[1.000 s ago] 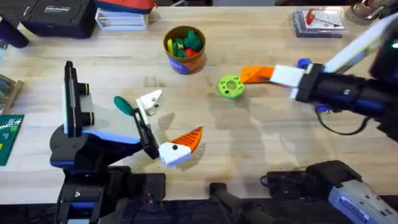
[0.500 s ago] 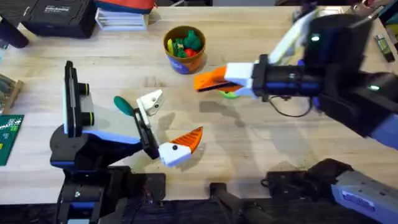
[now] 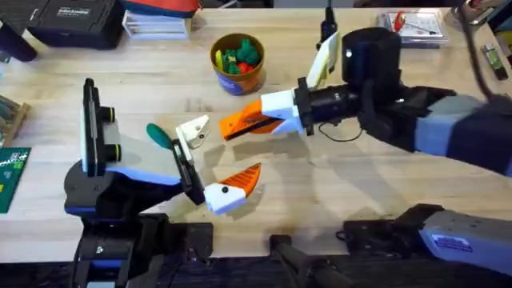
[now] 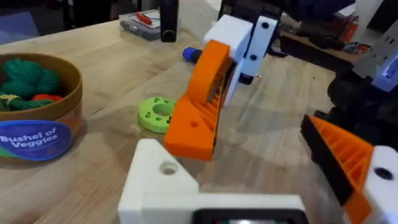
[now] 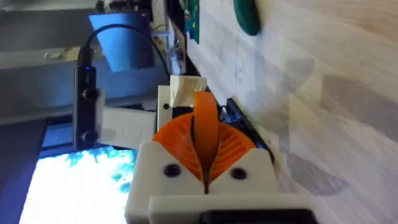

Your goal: Pick up the gripper from the table and insert it into the empty holder that is missing its gripper. Then pick up a screw, insert it into the mounting hole, and use the screwdriver to tighten it. Finally, clean up the table by picking up the vegetable and placing it into the bucket.

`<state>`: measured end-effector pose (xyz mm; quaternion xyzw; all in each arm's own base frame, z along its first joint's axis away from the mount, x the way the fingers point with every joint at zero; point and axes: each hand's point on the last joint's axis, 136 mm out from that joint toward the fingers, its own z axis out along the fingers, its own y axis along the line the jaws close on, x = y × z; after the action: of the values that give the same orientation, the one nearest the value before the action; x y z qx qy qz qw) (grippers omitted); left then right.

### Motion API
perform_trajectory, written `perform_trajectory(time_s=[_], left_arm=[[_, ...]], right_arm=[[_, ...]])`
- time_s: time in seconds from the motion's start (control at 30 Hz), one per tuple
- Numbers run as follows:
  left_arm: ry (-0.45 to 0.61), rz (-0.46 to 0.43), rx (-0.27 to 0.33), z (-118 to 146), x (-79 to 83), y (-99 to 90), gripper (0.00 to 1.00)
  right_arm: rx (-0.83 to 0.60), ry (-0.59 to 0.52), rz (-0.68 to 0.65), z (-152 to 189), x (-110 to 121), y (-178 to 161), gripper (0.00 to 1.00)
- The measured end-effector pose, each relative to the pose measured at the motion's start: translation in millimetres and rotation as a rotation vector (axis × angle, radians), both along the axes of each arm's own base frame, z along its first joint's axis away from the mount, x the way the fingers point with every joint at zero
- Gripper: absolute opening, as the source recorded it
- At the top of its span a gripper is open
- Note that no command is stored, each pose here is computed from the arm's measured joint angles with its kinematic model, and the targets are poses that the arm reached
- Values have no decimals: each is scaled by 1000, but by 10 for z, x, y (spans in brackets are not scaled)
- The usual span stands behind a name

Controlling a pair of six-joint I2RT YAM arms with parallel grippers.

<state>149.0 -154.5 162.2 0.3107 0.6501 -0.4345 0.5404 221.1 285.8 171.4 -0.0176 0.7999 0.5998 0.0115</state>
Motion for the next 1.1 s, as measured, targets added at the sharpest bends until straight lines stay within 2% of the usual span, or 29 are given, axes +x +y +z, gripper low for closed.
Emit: perform_trajectory(time_s=[0.33,0.67,1.1], left_arm=[[0,0,0,0,0,0,985],[-1,0,0,1,0,0,985],[3,0,0,-4,-1,0,985]], right_arm=[[63,93,53,-45,14,114,8],[96,117,47,21,56,165,8],[83,127,52,3,-22,270,8]])
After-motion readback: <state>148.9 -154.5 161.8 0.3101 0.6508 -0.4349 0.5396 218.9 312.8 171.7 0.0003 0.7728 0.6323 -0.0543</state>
